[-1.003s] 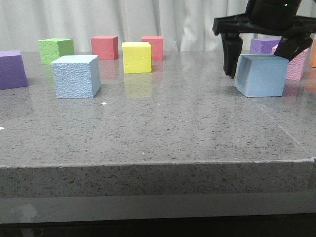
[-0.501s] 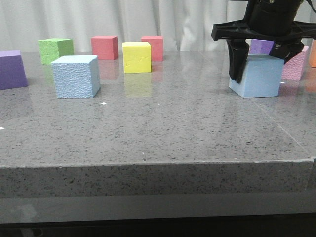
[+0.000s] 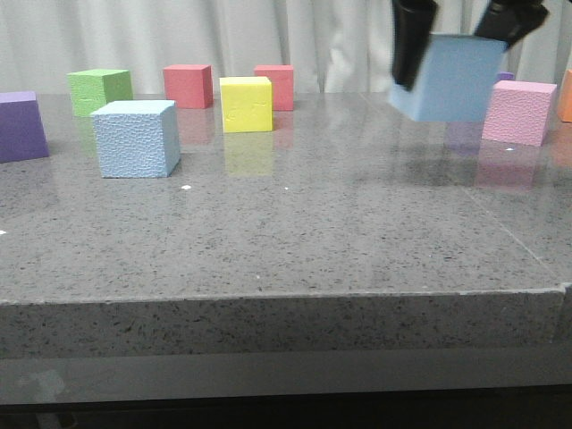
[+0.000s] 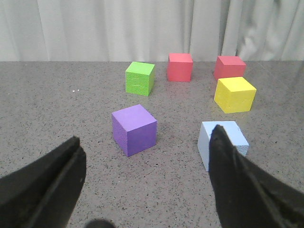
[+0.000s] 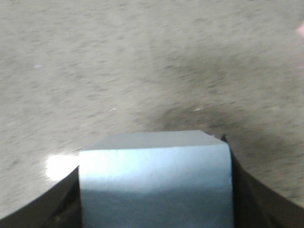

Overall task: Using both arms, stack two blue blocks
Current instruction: 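Lift the light-blue cube and carry it toward the table center, then set the cube down, open the right gripper and withdraw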

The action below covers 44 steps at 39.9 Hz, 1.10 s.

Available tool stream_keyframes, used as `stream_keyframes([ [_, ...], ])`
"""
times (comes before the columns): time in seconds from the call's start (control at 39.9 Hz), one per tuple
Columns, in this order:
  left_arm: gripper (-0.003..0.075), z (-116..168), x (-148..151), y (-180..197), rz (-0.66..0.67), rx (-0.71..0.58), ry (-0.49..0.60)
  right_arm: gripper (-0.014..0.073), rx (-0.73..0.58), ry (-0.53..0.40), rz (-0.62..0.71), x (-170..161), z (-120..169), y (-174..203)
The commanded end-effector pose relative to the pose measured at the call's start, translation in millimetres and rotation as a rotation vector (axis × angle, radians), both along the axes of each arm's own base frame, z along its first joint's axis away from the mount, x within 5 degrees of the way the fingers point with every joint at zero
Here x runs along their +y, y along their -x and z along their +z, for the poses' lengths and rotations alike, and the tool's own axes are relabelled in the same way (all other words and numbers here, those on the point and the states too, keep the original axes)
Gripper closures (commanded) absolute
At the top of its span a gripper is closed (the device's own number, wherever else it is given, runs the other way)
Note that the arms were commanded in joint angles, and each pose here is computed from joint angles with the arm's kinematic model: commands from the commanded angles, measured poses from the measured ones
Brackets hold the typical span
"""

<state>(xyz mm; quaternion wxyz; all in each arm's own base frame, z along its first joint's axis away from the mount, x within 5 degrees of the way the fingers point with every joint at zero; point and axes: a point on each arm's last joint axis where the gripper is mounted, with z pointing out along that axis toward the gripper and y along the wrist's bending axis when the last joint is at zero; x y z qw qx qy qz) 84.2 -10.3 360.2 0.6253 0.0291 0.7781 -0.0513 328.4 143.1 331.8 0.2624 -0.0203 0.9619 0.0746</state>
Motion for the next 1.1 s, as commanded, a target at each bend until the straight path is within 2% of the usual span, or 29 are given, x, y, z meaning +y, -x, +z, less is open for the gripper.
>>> stream_keyframes([
  [0.0,0.0191,15,0,-2,0.009,-0.084,0.019,0.0128,-0.100,-0.076,-0.005,16,29,14],
  [0.1,0.0191,15,0,-2,0.009,-0.084,0.019,0.0128,-0.101,-0.090,-0.010,36,25,20],
  [0.35,0.0191,15,0,-2,0.009,-0.084,0.019,0.0128,-0.124,-0.041,-0.065,72,8,18],
  [0.58,0.0191,15,0,-2,0.009,-0.084,0.019,0.0120,-0.118,-0.002,-0.102,86,-3,-1],
  [0.65,0.0191,15,0,-2,0.009,-0.084,0.019,0.0092,-0.113,-0.002,-0.101,89,-6,-4],
  [0.83,0.0191,15,0,-2,0.009,-0.084,0.019,-0.0056,-0.114,-0.005,-0.096,93,-13,-8],
  [1.08,0.0191,15,0,-2,0.009,-0.084,0.019,-0.0061,-0.136,-0.027,-0.100,90,-3,-5],
])
